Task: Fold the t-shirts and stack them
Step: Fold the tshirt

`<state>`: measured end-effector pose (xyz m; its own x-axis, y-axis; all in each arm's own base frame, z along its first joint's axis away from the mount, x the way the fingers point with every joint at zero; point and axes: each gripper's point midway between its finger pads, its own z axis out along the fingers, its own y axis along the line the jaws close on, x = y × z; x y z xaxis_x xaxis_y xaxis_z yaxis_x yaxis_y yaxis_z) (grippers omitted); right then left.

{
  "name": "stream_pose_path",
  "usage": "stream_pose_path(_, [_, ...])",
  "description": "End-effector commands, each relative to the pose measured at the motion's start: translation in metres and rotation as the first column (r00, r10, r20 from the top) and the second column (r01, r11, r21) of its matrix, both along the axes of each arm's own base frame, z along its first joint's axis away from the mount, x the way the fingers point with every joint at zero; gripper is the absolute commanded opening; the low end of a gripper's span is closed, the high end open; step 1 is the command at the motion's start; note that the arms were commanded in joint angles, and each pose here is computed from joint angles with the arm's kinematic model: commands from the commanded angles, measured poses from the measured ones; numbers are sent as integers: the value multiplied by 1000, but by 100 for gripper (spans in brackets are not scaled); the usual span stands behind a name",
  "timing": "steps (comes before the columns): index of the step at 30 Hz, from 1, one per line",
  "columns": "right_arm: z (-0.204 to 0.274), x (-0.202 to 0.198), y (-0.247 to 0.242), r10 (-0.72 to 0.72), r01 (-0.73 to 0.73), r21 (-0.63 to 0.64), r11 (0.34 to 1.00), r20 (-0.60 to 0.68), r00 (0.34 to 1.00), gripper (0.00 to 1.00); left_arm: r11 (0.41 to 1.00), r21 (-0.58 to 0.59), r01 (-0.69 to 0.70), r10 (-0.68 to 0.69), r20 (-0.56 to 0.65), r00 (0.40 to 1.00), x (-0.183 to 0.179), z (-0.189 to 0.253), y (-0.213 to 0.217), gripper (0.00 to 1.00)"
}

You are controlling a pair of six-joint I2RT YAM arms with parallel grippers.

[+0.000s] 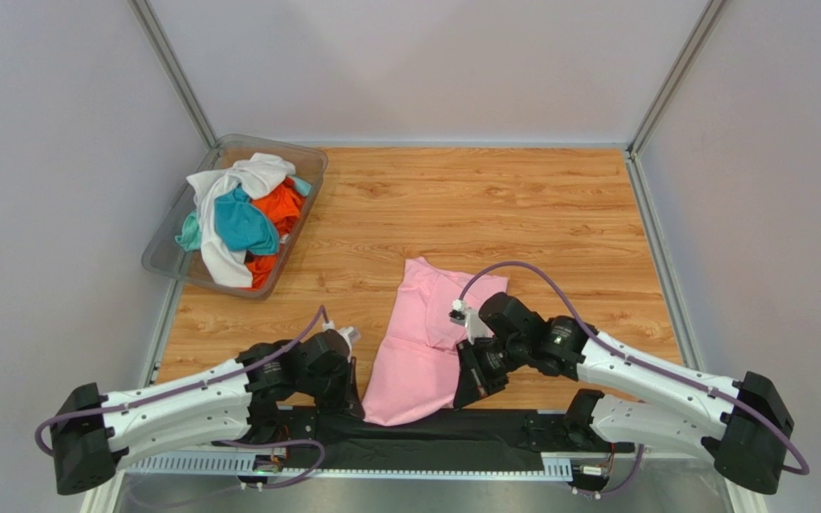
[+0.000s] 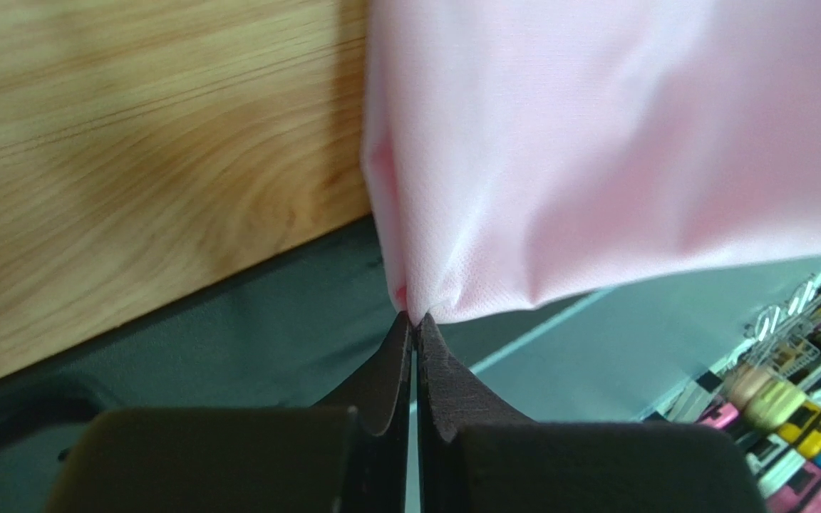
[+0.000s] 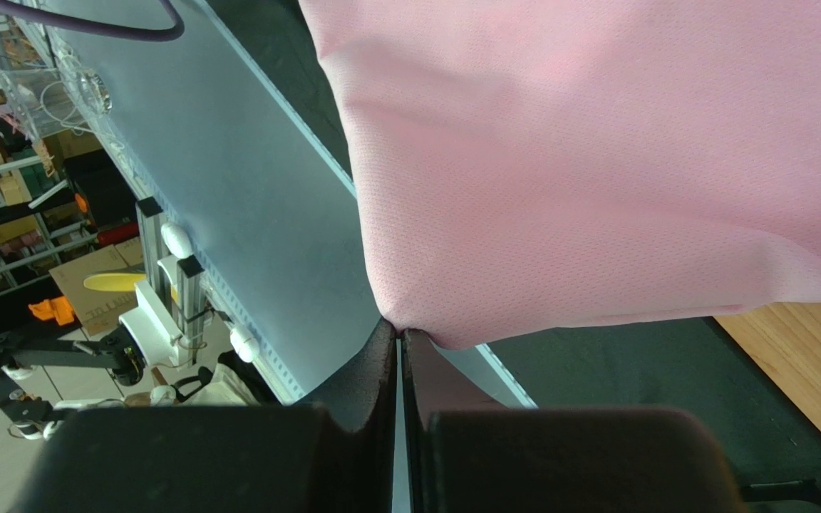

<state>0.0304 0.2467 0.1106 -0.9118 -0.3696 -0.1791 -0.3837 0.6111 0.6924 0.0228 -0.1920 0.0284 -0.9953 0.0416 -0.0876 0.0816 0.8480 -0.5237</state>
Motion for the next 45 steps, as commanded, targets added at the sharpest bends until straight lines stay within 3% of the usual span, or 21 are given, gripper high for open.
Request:
stream_pose_path(1, [21, -12, 4, 35, -32, 98, 995, -32, 999, 0, 999, -37, 20, -15, 127, 992, 14, 40, 0, 0])
stream_pose_path(9, [51, -17, 4, 28, -21, 175, 984, -33, 999, 0, 997, -24, -67, 71, 412, 908, 59, 117, 21, 0])
stream_pose_path(17, [60, 0, -6, -86, 90, 210, 973, -28, 996, 0, 970, -31, -243, 215, 582, 784, 100, 161, 42, 0])
stream_pose_path(22, [67, 15, -12, -135, 137, 223, 965, -22, 991, 0, 961, -89, -264, 257, 645, 719, 121, 184, 33, 0])
stream_pose_path(30, [70, 36, -15, -208, 202, 212, 956, 4, 978, 0, 966, -45, -254, 225, 626, 746, 149, 180, 13, 0])
stream_pose_path(36, [72, 66, -22, -308, 292, 206, 934, 50, 950, 0, 961, -96, -260, 262, 616, 743, 184, 185, 1, 0])
stream_pose_path(45, [67, 105, -37, -400, 379, 178, 908, 100, 911, 0, 971, -69, -231, 225, 599, 768, 227, 183, -23, 0])
